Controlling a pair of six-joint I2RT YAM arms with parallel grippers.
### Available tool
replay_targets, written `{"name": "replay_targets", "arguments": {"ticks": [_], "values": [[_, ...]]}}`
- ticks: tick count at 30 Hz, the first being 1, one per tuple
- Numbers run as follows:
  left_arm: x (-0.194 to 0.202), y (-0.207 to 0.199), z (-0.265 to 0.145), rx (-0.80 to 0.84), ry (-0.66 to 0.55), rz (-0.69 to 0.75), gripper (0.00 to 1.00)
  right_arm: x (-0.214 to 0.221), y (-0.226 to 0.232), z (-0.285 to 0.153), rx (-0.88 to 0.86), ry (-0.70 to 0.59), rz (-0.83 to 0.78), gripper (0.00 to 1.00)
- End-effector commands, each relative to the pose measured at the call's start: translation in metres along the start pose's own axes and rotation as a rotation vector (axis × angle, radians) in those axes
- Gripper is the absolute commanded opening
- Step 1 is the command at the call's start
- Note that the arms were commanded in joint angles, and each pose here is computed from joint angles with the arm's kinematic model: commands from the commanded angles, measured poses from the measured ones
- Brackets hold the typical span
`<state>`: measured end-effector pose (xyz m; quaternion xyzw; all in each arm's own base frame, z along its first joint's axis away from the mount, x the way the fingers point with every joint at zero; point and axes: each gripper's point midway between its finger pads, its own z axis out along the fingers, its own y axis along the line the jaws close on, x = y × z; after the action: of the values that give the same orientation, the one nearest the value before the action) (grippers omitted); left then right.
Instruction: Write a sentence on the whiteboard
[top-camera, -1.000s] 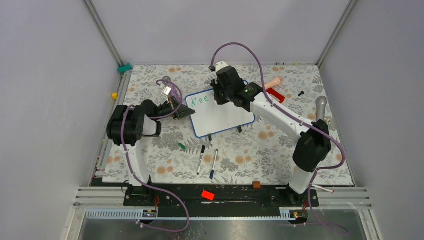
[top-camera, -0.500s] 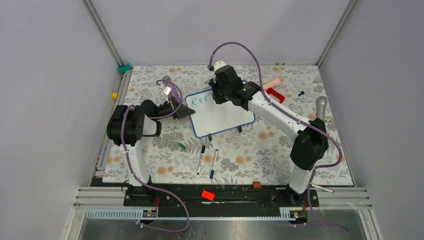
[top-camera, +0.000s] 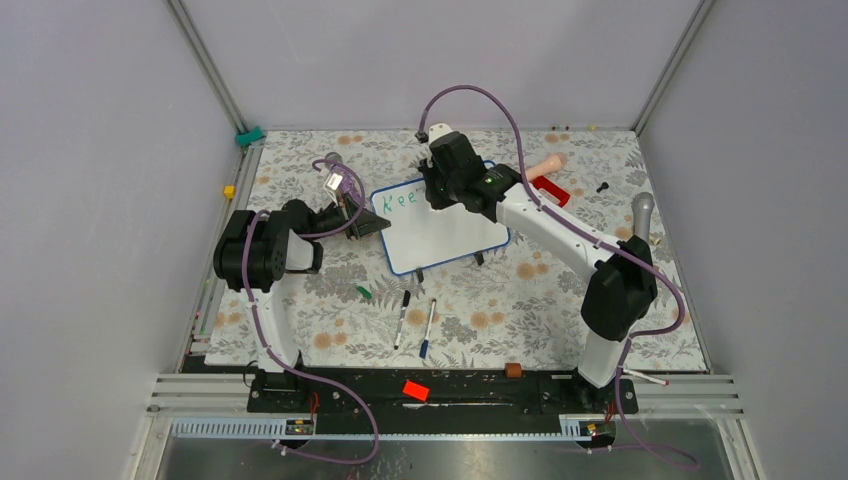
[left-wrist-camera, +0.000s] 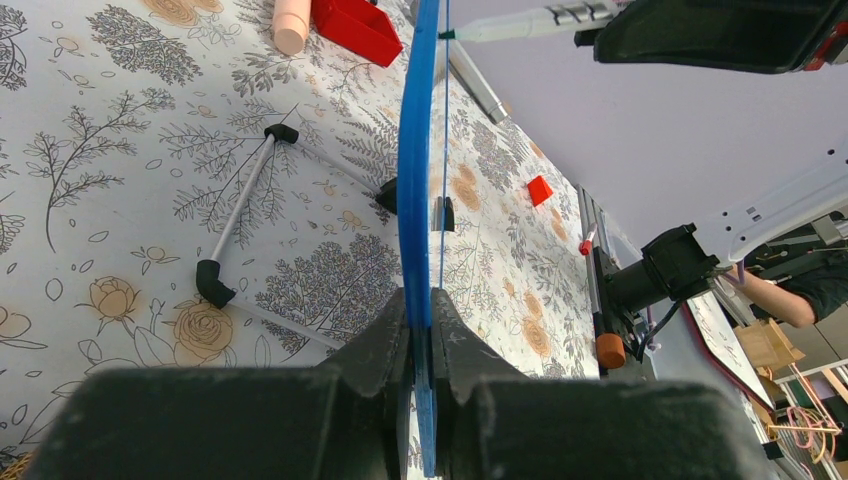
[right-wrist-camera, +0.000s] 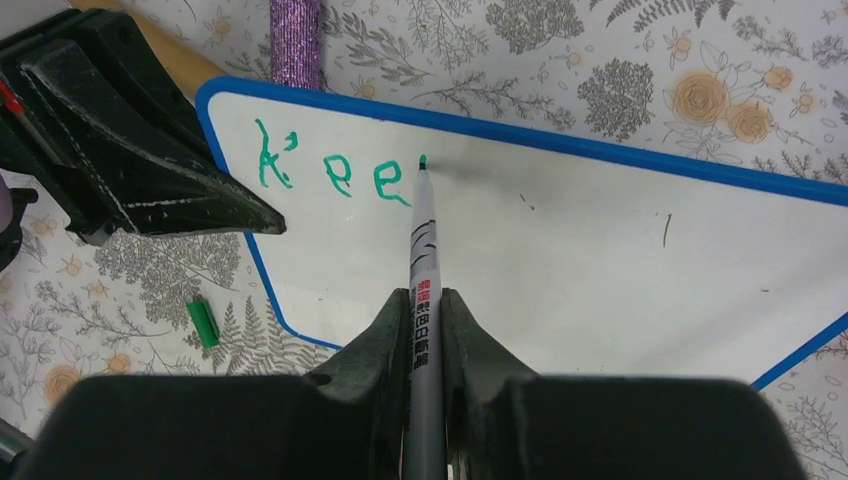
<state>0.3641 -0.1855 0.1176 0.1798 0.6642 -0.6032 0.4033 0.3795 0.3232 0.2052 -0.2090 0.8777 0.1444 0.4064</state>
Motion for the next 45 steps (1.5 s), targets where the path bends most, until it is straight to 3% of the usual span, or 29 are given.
{"name": "replay_targets", "arguments": {"ticks": [1, 20, 45], "values": [[0.016, -0.002, -0.003, 0.031, 0.041, 0.089, 0.00, 0.011, -0.007, -0.005, 0.030, 0.023, 0.008, 0.00], [0.015, -0.002, -0.002, 0.031, 0.040, 0.092, 0.00, 0.034, -0.003, -0.013, -0.008, 0.069, 0.032, 0.00], [0.015, -0.002, -0.002, 0.030, 0.039, 0.090, 0.00, -0.023, 0.001, -0.031, -0.013, -0.061, 0.015, 0.00]]}}
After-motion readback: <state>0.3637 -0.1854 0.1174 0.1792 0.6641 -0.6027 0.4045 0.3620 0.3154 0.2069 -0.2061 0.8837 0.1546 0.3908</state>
